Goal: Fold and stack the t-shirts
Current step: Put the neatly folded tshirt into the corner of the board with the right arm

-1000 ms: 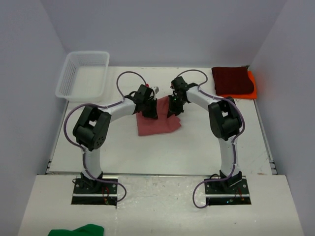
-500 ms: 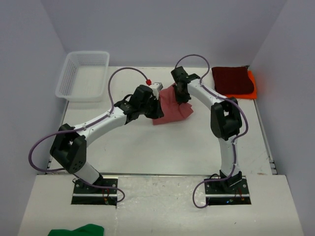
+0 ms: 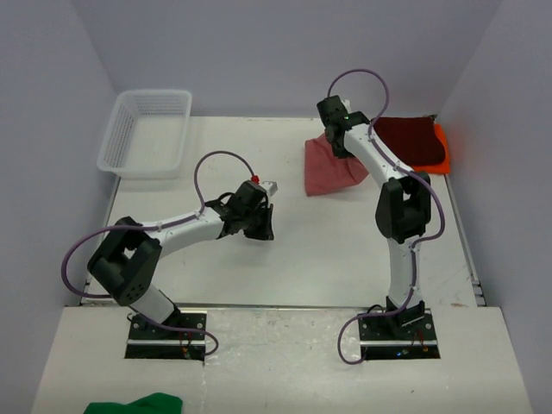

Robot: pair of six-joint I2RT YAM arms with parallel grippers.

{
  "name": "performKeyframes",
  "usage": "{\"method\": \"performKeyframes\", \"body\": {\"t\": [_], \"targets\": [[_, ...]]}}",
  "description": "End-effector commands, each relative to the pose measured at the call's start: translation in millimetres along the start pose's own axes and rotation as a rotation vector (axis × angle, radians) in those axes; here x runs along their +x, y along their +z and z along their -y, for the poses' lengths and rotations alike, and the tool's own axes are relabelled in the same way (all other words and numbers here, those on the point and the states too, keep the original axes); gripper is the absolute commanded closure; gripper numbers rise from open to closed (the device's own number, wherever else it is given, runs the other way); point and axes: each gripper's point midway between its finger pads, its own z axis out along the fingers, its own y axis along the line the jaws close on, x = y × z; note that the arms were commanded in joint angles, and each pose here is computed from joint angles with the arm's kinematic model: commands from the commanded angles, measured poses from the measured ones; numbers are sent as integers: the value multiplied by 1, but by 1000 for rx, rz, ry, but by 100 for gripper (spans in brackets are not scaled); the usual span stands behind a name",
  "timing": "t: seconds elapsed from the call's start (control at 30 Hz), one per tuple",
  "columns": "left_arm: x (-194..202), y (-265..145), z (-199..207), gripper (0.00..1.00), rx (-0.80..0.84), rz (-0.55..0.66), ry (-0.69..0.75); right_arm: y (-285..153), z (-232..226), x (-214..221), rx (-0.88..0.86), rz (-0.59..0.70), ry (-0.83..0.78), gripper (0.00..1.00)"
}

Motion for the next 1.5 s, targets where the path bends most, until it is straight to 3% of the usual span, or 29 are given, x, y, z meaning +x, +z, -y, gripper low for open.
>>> {"method": "performKeyframes", "body": {"t": [0.0, 0.53, 1.47], "targets": [[-11, 1, 13, 100, 52, 63, 6, -20, 45, -32, 122, 87, 28, 100], [10, 28, 12, 100, 77, -7, 18, -42, 123, -99, 284, 230, 55, 100], [22, 44, 8, 100, 82, -64, 28, -48, 191, -98, 325, 244, 150, 100]]}}
